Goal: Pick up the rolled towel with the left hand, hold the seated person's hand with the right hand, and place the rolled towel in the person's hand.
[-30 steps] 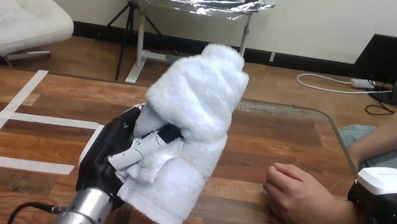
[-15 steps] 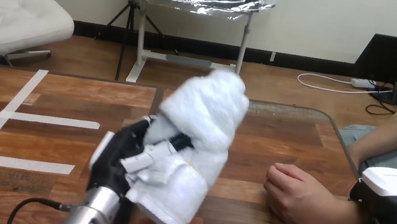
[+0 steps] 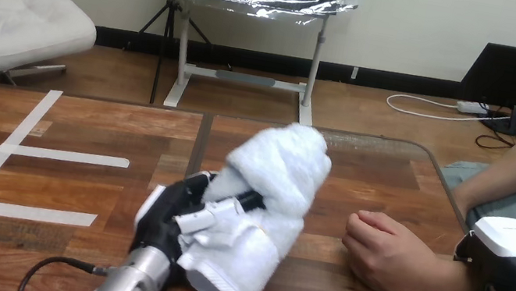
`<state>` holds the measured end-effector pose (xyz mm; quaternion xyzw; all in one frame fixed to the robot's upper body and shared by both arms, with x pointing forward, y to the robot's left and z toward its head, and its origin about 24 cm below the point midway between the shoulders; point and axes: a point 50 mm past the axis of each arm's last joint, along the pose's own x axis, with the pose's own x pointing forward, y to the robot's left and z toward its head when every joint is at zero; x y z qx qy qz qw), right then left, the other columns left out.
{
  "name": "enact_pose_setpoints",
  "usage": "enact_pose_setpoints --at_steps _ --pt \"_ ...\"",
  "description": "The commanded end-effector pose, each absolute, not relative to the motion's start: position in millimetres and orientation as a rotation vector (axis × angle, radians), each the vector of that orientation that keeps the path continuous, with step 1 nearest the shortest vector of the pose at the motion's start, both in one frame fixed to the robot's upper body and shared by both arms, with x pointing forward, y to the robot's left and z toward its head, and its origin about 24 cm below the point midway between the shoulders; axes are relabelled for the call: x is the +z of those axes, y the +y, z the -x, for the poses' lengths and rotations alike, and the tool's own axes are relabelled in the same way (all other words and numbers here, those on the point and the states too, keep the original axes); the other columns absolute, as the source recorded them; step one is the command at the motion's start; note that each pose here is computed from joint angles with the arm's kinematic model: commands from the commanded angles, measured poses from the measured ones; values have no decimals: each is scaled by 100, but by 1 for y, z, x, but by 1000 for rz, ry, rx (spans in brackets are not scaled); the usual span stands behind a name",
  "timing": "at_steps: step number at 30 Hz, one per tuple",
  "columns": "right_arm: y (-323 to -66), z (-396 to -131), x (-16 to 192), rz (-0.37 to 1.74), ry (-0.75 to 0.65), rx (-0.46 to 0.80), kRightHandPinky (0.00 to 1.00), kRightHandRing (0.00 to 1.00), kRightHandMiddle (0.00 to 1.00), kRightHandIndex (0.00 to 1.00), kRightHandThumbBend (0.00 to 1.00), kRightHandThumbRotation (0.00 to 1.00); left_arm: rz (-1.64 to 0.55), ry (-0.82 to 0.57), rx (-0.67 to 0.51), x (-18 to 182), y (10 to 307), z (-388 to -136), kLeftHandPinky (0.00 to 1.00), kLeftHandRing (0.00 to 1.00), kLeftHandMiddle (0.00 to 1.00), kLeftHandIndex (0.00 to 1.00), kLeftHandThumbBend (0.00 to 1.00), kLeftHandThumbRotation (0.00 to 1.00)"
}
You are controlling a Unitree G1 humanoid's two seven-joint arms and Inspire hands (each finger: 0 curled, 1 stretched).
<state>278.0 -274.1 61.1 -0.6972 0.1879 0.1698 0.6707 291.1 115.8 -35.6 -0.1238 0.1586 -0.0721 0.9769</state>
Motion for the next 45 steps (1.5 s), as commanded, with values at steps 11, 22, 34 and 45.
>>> enact_pose_setpoints --at_steps 11,22,34,45 --pt "-257 -280 124 1514 129 227 29 36 44 50 81 0 223 84 -245 37 73 -347 24 35 44 50 72 5" --pt "-253 -276 133 1512 101 203 30 38 46 49 81 0 230 85 -266 42 58 -350 25 36 43 50 67 1" --pt "-248 -272 143 1506 67 181 30 38 46 49 81 0 236 85 -291 48 44 -352 24 35 44 51 63 0" --pt "-244 -271 149 1502 56 169 30 38 47 49 82 0 262 79 -318 53 34 -353 24 34 43 50 61 0"
